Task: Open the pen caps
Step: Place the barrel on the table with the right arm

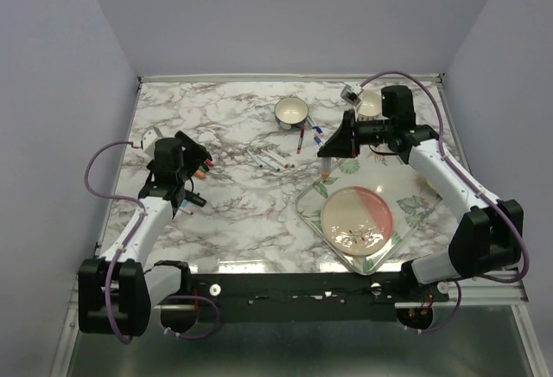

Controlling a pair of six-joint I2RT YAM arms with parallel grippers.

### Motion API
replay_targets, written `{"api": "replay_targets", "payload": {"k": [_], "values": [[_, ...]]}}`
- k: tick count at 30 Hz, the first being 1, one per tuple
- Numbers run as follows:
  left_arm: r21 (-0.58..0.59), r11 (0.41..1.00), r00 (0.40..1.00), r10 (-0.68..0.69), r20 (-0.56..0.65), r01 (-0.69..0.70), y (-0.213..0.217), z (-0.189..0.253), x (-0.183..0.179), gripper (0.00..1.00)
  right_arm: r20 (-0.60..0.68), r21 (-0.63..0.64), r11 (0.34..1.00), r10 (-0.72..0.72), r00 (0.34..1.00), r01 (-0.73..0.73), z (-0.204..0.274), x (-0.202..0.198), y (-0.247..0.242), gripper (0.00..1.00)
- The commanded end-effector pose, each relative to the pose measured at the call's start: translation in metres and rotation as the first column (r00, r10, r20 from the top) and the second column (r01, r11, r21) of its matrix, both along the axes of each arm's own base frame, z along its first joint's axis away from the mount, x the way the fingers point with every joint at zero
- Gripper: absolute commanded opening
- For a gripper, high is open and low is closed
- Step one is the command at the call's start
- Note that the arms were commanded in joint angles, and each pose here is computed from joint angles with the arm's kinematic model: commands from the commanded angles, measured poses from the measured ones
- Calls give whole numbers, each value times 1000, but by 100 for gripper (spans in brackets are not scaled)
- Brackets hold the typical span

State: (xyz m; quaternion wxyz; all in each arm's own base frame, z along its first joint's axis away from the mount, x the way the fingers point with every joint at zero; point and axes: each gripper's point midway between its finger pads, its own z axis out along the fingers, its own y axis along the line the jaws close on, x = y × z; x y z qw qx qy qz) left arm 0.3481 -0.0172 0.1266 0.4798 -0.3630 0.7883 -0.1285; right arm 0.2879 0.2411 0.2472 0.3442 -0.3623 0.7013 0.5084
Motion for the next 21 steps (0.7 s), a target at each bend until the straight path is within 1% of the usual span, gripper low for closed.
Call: {"api": "replay_targets", "payload": {"k": [1, 5, 8, 13, 15, 16, 19, 20, 21], "values": [[-7, 997, 995, -77, 71, 77, -10, 37, -7, 99, -25, -15, 1000, 10, 1000, -11, -9, 2, -1, 1], [7, 991, 984, -131, 122, 132, -16, 60, -13, 99, -59, -34, 999, 17, 998, -19, -19, 5, 0, 1], [39, 982, 970, -188, 152, 184, -21, 78, -19, 99, -82, -59, 998, 17, 996, -22, -27, 8, 1, 1], [136, 956, 949, -278, 150, 259, -24, 93, -31, 99, -97, -123, 992, 26, 995, -38, -38, 11, 8, 1], [155, 942, 935, -321, 152, 298, -28, 96, -35, 99, -110, -165, 985, 23, 994, -41, -48, 12, 11, 1], [179, 932, 928, -342, 148, 315, -29, 97, -39, 99, -98, -177, 983, 24, 995, -41, -45, 15, 13, 1], [202, 915, 913, -381, 149, 349, -32, 100, -46, 99, -130, -270, 960, 44, 991, -78, -65, 13, 24, 0], [215, 909, 908, -392, 148, 357, -32, 101, -48, 99, -88, -311, 947, 55, 995, -80, -61, 18, 35, 1], [221, 902, 901, -407, 150, 371, -34, 102, -49, 99, -131, -360, 926, 72, 989, -115, -78, 14, 38, 1]]}}
